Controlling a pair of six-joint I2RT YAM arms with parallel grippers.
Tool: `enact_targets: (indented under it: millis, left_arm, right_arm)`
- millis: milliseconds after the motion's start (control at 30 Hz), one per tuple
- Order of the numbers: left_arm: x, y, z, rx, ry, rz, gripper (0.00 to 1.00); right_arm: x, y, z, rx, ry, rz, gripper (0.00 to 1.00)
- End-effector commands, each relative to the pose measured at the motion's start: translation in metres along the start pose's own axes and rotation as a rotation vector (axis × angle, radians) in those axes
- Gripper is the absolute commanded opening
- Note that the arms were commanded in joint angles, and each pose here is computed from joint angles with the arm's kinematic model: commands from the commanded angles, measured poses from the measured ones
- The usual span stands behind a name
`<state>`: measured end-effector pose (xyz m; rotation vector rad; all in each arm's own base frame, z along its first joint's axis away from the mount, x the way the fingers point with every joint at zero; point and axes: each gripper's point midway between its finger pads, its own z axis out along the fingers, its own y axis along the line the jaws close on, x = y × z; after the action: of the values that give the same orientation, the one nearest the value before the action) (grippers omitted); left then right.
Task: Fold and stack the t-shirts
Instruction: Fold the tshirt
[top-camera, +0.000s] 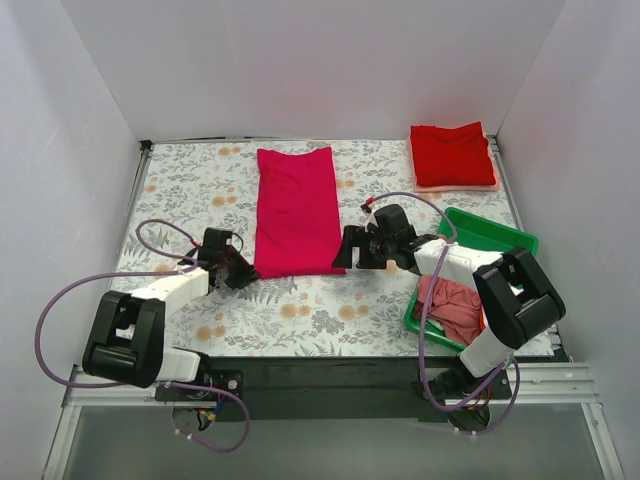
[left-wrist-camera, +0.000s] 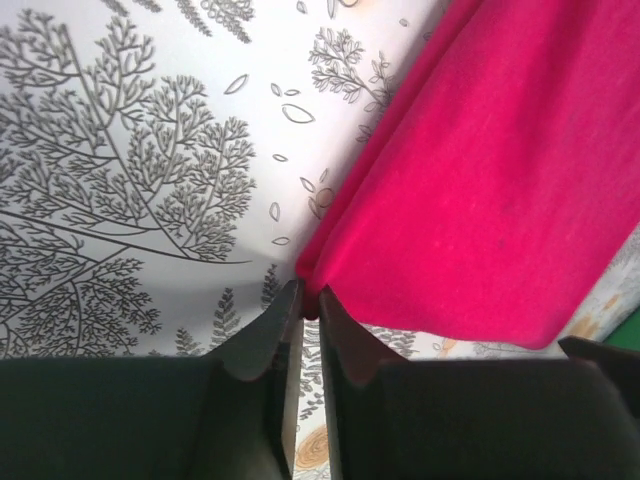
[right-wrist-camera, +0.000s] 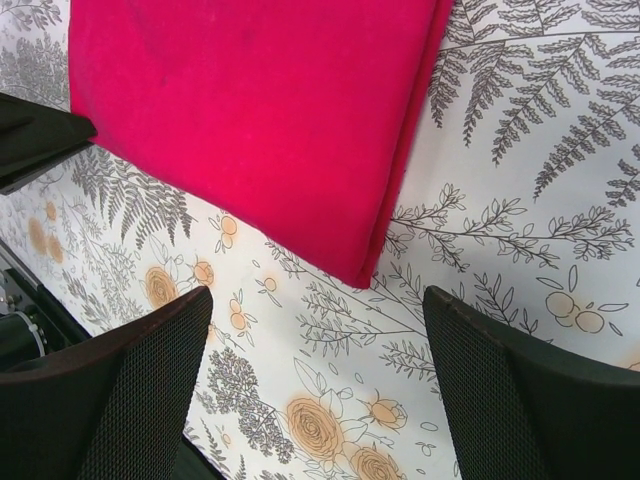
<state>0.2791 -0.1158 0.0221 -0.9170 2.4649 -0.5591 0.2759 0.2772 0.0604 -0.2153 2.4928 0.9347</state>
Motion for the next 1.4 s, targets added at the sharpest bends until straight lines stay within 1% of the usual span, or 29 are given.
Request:
enact_targets:
  millis: [0,33,267,300,333,400,567,667,700,867,900,1000,1133,1167,1233,1267,1300,1367]
  left_arm:
    - [-0.002,0.008,0.004,-0.041,-0.007,0.000,0.05]
    - [0.000,0.009,0.005,-0.042,0.006,-0.001,0.00]
    - [0.006,0.016,0.006,-0.050,0.022,0.022,0.00]
    - [0.007,0.017,0.005,-0.051,0.023,0.022,0.00]
    - [0.007,0.016,0.004,-0.044,0.019,0.024,0.00]
    - [0.007,0.017,0.003,-0.044,0.020,0.029,0.00]
    - [0.007,0.015,0.002,-0.030,0.020,0.033,0.00]
    - [0.009,0.015,0.003,-0.027,0.027,0.034,0.00]
    - [0.010,0.016,0.003,-0.027,0.029,0.034,0.00]
    - [0.010,0.017,0.002,-0.028,0.015,0.007,0.00]
    - [0.008,0.014,0.000,-0.011,0.007,0.009,0.00]
    - [0.008,0.014,-0.005,0.002,-0.008,0.006,0.00]
    - [0.014,0.010,-0.012,0.041,-0.006,-0.009,0.00]
    - [0.023,0.017,-0.012,0.029,0.010,-0.007,0.00]
    - [0.031,0.019,-0.015,0.041,0.016,-0.011,0.00]
    - [0.037,0.023,-0.016,0.038,0.027,-0.017,0.00]
    - [0.050,0.031,-0.016,0.025,0.052,-0.004,0.00]
    - [0.060,0.037,-0.021,0.007,0.060,-0.020,0.00]
  right_arm:
    - [-0.011,0.015,-0.007,-0.046,-0.051,-0.021,0.91]
    - [-0.010,0.015,-0.007,-0.046,-0.047,-0.020,0.89]
    - [-0.001,0.021,0.005,-0.054,-0.006,-0.046,0.78]
    - [-0.001,0.020,0.007,-0.052,-0.002,-0.045,0.75]
    - [-0.002,0.020,0.010,-0.046,0.000,-0.042,0.70]
    - [-0.003,0.017,0.014,-0.026,-0.001,-0.038,0.63]
    - [0.000,0.002,0.024,0.034,0.017,-0.035,0.55]
    - [0.003,0.000,0.028,0.036,0.035,-0.028,0.47]
    - [0.003,0.001,0.029,0.031,0.038,-0.028,0.36]
    - [0.007,0.000,0.033,0.035,0.052,-0.034,0.20]
    - [0.007,0.000,0.033,0.034,0.052,-0.040,0.14]
    - [0.013,-0.001,0.036,0.026,0.076,-0.037,0.01]
    - [0.030,-0.001,0.029,0.021,0.102,-0.054,0.01]
    - [0.035,-0.001,0.027,0.020,0.111,-0.058,0.01]
    - [0.042,0.001,0.020,0.015,0.113,-0.064,0.01]
    - [0.057,-0.003,0.017,0.026,0.139,-0.064,0.01]
    - [0.063,-0.003,0.014,0.028,0.145,-0.068,0.01]
    - [0.083,-0.004,0.007,0.031,0.173,-0.078,0.01]
